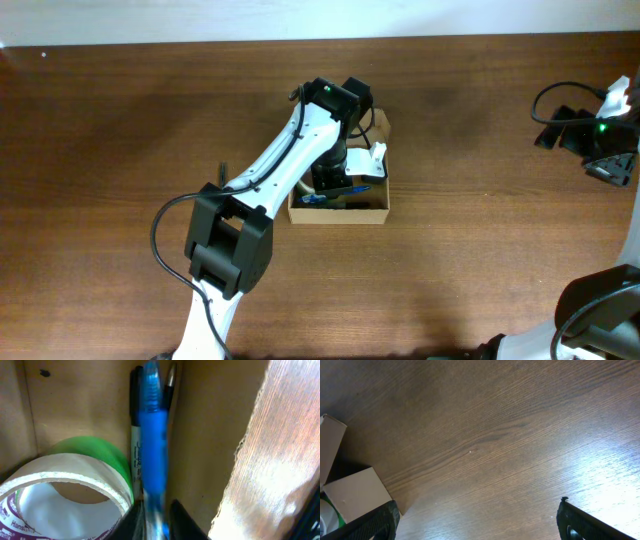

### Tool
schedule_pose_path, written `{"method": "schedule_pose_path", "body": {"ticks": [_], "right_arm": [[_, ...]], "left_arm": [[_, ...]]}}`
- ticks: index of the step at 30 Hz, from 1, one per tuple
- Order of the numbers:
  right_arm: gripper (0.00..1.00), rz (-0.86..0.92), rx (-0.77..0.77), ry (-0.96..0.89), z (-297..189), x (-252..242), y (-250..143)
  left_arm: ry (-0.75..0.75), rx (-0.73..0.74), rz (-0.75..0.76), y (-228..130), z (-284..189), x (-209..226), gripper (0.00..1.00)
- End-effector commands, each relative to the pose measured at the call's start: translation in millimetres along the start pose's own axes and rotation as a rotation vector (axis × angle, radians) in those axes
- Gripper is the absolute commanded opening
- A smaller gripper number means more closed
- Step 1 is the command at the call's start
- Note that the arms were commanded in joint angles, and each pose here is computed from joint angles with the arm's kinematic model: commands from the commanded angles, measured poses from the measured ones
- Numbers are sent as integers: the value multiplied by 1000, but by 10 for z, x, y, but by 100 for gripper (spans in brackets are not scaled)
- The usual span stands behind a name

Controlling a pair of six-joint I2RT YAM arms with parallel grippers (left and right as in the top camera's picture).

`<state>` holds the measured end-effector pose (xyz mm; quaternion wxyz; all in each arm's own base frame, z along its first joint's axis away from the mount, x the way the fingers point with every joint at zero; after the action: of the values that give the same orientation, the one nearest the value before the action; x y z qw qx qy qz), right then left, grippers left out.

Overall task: Pack container
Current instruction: 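Carry the blue pen with the left gripper and drop it into the box, then move the left gripper back and grasp the grey pen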

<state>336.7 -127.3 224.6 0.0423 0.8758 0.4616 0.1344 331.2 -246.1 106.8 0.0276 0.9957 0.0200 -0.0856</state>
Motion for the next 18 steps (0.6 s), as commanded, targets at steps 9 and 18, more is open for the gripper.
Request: {"method": "schedule_pose_path", "body": {"ticks": [9,18], "right_arm": [[99,5,10,7,28,-4,-5],[99,5,10,7,28,-4,-6]], "left_arm": [[35,30,-71,-59,-112,-12,25],[406,-135,-267,-487,-1423,-32,31]]}}
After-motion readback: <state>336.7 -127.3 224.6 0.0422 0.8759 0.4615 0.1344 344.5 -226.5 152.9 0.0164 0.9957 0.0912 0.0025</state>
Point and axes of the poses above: each gripper's point midway between its finger pads, its own z axis out along the fingers, its own x axis along the line the jaws close on, y = z × x, the point moved 2 cm from there along -z, back along the fingers, and after that the axes turned 4 degrees about z, right-handed, at the moved point
